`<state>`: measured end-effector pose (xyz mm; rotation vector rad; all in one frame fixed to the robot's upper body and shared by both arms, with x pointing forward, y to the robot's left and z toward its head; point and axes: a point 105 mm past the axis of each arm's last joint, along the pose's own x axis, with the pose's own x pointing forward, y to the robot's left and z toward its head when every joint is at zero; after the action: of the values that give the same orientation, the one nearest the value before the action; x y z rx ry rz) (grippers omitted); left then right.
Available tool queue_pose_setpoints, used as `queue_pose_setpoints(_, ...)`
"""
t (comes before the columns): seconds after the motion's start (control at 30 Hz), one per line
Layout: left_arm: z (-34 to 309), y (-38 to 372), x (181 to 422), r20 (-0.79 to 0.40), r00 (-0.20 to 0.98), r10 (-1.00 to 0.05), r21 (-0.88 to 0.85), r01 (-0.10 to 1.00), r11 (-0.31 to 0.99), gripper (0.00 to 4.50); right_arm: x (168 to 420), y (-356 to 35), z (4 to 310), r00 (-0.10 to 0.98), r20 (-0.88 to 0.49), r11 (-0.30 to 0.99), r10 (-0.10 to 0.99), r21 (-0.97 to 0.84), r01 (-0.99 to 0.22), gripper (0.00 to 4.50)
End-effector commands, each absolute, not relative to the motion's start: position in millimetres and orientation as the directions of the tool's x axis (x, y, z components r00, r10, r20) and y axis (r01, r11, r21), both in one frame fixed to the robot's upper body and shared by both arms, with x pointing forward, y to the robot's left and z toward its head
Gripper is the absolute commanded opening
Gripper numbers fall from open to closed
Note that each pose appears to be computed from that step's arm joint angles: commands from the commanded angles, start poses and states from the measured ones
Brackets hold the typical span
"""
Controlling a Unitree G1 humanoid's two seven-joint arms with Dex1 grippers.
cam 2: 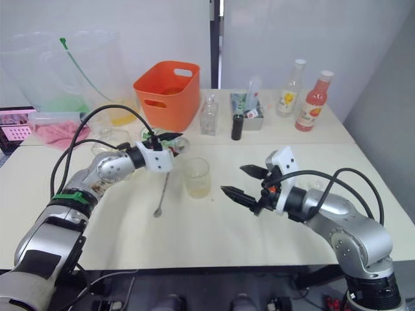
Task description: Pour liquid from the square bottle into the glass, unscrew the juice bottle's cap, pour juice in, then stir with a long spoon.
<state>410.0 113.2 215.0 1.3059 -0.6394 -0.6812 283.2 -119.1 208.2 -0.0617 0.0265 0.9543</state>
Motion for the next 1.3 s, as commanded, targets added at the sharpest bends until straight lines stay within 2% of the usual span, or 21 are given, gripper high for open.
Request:
queue_pose_setpoints(0.03,248,109,405,0.143,0.608,-0.781,0.989,-0.057,0.137,1.37,279,-117,219,0.572,-0.024,0.569,0.820,-0.087,-0.818,4.46)
queue_pose_setpoints(0.53,252,102,407,0.171,0.586,-0.792,0.982,-0.166,0.089,1.37,281,-117,221,0.586,-0.029,0.580,0.809,-0.112,-0.807,4.46)
queue_pose_setpoints(1.3,252,94,407,0.174,0.564,-0.807,0.976,-0.206,0.066,1.37,283,-116,222,0.579,-0.023,0.573,0.815,-0.117,-0.811,4.46)
